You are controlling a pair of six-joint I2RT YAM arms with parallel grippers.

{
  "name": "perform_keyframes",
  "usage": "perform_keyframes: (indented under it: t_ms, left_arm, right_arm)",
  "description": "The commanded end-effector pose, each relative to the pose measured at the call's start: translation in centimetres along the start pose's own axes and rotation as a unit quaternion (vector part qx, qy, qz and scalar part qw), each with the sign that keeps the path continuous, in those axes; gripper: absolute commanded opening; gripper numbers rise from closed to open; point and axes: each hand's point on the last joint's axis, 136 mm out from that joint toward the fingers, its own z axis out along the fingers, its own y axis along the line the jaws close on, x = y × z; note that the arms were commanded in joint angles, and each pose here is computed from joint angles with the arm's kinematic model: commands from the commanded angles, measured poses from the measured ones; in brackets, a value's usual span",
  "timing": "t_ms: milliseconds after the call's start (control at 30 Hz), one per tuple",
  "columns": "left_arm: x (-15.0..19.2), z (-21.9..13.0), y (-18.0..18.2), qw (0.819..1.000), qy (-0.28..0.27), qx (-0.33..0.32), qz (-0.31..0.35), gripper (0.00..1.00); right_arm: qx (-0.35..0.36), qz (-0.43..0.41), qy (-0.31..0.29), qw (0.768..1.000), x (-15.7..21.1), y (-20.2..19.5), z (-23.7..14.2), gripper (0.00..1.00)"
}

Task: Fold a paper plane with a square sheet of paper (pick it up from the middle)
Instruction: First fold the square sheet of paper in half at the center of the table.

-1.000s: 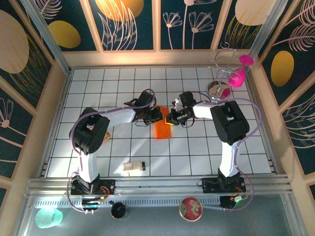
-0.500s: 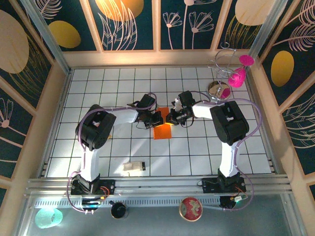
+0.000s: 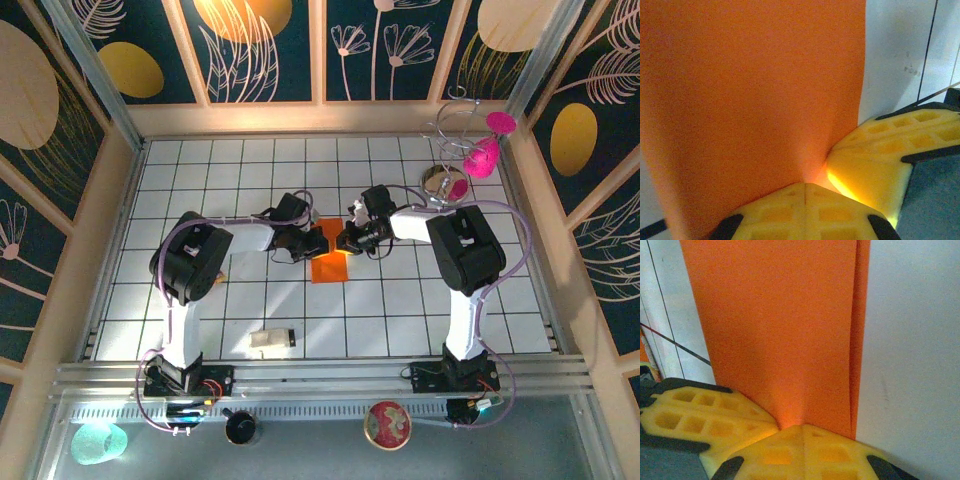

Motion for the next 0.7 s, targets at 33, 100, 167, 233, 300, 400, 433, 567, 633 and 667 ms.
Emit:
perform_keyframes:
  t_ms: [33,100,167,233,300,400,433,567,633,667]
  left_arm:
    - [1.3,-2.2,7.5,0.996,0.008,-0.074,-0.057,0.00]
    - [0.9,-3.2,7.6,0.996,0.001,-0.066,-0.064,0.00]
    - [0.4,-4.0,6.8,0.997,-0.006,-0.053,-0.061,0.00]
    - [-0.3,-4.5,5.3,0.998,-0.013,-0.036,-0.052,0.00]
    - [-1.2,-5.2,3.8,0.999,-0.025,-0.017,-0.045,0.00]
    - [-2.3,-6.0,1.4,0.998,-0.042,0.023,-0.034,0.00]
    - [-2.4,-6.1,0.7,0.998,-0.043,0.037,-0.035,0.00]
    - [-2.2,-5.6,-0.5,0.997,-0.041,0.063,-0.031,0.00]
    - [-1.9,-5.0,-0.8,0.997,-0.034,0.062,-0.028,0.00]
    - [-1.7,-4.7,-0.9,0.997,-0.030,0.063,-0.028,0.00]
  right_arm:
    - [0.257,0.093,0.116,0.955,10.0,-14.4,2.5,0.00]
    - [0.257,0.094,0.117,0.955,10.1,-14.4,2.4,0.00]
    - [0.257,0.094,0.117,0.955,10.2,-14.4,2.4,0.00]
    - [0.258,0.094,0.118,0.954,10.3,-14.5,2.5,0.00]
    - [0.258,0.093,0.118,0.954,10.2,-14.5,2.4,0.00]
    - [0.255,0.092,0.116,0.955,10.2,-14.4,2.4,0.00]
    - [0.254,0.092,0.115,0.956,10.0,-14.3,2.5,0.00]
    - [0.249,0.091,0.111,0.958,9.7,-13.9,2.5,0.00]
    - [0.245,0.090,0.109,0.959,9.6,-13.7,2.6,0.00]
    - [0.244,0.091,0.109,0.959,9.6,-13.7,2.6,0.00]
